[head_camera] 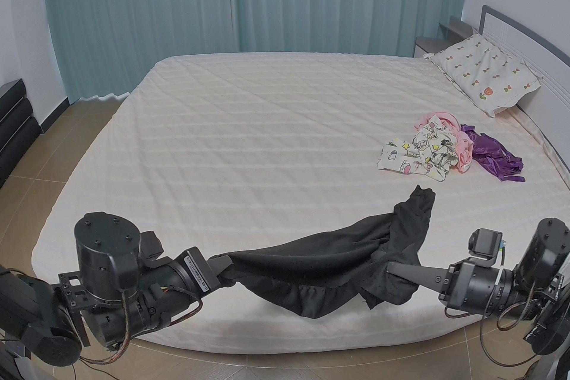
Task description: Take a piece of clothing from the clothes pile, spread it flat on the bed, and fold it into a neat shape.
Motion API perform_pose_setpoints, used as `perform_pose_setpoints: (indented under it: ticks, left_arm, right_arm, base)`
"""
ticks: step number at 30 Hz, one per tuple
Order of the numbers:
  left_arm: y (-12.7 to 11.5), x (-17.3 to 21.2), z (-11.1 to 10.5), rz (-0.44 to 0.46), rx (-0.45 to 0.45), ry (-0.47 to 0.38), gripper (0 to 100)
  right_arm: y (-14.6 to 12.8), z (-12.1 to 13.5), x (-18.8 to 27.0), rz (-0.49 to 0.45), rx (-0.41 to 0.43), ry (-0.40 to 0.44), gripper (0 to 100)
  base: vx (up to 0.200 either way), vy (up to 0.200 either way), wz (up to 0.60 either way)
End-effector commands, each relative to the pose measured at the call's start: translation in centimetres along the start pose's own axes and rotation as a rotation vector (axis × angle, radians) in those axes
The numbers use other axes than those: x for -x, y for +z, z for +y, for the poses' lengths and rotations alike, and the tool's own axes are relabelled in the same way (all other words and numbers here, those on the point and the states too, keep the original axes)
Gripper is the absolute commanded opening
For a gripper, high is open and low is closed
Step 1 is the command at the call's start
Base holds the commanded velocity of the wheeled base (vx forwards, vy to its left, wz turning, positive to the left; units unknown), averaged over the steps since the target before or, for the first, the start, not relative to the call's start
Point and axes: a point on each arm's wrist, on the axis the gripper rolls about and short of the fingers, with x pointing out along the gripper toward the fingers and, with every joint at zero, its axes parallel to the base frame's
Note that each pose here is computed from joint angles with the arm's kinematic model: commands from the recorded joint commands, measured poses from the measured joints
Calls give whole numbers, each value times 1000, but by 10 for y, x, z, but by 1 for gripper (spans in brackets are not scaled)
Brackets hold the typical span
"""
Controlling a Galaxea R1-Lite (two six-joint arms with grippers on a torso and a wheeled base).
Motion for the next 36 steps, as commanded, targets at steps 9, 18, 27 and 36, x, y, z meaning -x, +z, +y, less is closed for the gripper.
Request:
perform_pose_setpoints:
  ticks: [9, 18, 27, 36]
  left_arm:
    - [40, 85, -49, -147, 19, -266, 0]
    - [84, 110, -78, -276, 55, -273, 0]
    - [110, 86, -87, -346, 74, -222, 0]
    - [109, 24, -72, -276, 75, -68, 0]
  right_arm:
    - [37, 81, 72, -302, 206, 347, 0]
    - [110, 164, 114, -431, 181, 309, 0]
    - [203, 184, 78, -569, 189, 226, 0]
    - [248, 100, 4, -513, 86, 19, 0]
  base:
    - [-111, 0, 0]
    - [0, 0, 0]
    - [0, 0, 0]
    - [0, 0, 0]
